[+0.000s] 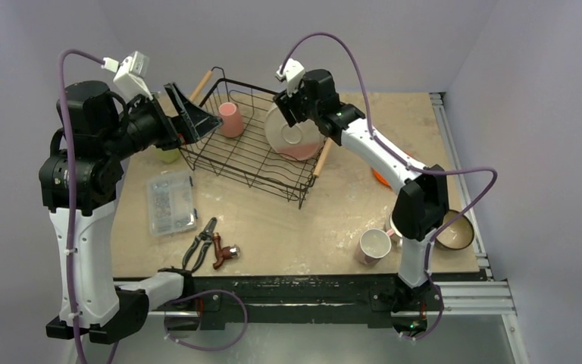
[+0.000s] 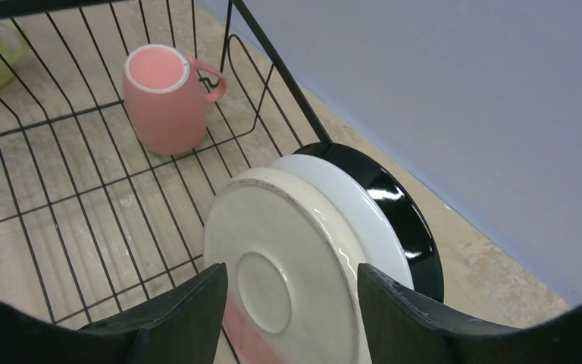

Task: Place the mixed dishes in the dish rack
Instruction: Pick up the plate at the center of the board.

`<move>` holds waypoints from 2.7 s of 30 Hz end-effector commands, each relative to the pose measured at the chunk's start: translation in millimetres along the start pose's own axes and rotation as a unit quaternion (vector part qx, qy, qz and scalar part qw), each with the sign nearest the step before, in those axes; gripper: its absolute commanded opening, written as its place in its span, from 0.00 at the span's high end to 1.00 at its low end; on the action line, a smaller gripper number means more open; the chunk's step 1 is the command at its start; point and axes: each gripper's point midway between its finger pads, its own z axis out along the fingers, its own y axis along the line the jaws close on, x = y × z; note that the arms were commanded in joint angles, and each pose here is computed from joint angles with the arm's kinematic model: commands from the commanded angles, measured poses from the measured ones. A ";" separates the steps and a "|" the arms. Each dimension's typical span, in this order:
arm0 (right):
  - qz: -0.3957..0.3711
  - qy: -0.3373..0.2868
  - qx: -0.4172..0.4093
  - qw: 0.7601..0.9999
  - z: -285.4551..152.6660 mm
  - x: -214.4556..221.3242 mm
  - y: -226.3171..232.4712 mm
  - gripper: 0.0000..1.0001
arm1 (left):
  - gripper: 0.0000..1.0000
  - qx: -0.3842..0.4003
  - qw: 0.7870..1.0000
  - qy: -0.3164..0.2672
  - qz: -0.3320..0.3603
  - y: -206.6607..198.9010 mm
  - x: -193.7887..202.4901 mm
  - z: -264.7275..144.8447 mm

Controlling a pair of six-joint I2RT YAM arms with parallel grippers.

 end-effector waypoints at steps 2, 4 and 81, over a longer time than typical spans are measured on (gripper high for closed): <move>0.044 -0.084 0.012 0.995 -44.2 -66.8 -15.2 0.36 | 0.07 0.009 1.000 -0.019 0.006 -5.4 -6.3 -4.7; 0.055 -0.096 0.029 0.993 -54.8 -76.0 -25.7 0.35 | 0.07 0.009 1.000 -0.017 0.003 -5.1 -5.3 -4.4; 0.684 0.099 0.121 0.713 -156.9 338.7 -208.9 1.00 | 0.11 0.026 0.998 0.001 -0.060 -7.4 -1.5 9.8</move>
